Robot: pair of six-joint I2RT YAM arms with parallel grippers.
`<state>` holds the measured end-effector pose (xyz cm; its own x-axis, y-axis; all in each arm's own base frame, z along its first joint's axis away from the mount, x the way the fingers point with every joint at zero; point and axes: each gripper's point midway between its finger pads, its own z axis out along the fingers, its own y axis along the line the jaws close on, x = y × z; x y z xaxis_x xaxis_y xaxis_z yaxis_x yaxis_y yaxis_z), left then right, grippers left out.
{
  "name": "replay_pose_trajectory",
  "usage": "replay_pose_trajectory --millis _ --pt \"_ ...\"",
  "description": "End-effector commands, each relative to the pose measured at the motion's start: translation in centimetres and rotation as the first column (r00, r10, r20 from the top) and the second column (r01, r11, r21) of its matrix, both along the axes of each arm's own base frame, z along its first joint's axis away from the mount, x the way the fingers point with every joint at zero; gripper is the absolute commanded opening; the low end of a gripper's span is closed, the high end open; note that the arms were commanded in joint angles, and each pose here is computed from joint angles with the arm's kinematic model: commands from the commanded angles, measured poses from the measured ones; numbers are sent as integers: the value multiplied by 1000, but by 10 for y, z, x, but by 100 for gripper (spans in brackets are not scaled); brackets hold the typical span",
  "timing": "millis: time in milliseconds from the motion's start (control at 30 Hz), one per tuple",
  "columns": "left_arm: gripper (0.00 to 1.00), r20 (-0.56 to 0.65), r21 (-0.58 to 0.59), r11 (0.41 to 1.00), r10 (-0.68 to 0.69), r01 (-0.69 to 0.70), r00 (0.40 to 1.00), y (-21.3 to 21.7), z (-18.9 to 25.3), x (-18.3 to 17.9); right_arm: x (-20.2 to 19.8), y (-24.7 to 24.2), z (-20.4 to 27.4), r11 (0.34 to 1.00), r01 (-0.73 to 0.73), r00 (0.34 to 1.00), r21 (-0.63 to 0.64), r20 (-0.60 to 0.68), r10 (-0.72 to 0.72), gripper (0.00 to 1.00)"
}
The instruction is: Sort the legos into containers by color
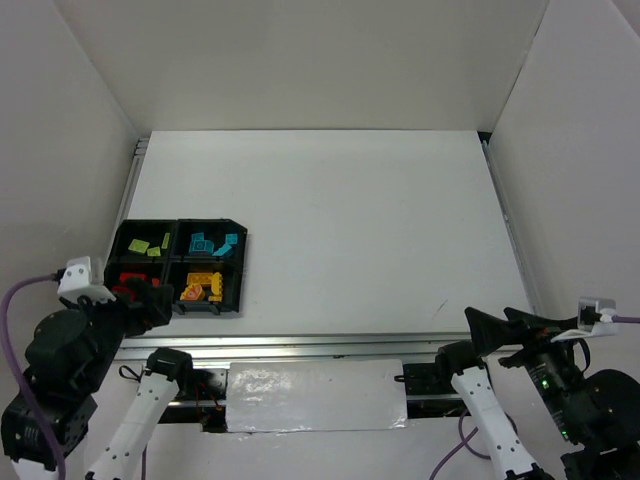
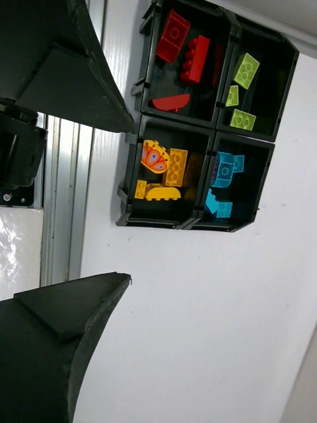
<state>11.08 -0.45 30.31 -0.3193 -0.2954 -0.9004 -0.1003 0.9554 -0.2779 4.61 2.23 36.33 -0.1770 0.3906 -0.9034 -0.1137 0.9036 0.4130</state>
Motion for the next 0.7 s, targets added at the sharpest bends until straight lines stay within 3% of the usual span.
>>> replay_pose_trajectory --millis 0,100,667 --pt "100 64 -81 997 8 -3 998 -1 7 -17 -8 3 -17 1000 -29 999 3 -40 29 100" --pt "99 101 -119 993 37 -24 994 4 4 -33 -15 -1 -25 1000 -11 1000 7 -21 11 99" --pt "99 96 -132 990 55 -42 994 9 4 -38 -4 4 -26 1000 -30 1000 6 3 30 100"
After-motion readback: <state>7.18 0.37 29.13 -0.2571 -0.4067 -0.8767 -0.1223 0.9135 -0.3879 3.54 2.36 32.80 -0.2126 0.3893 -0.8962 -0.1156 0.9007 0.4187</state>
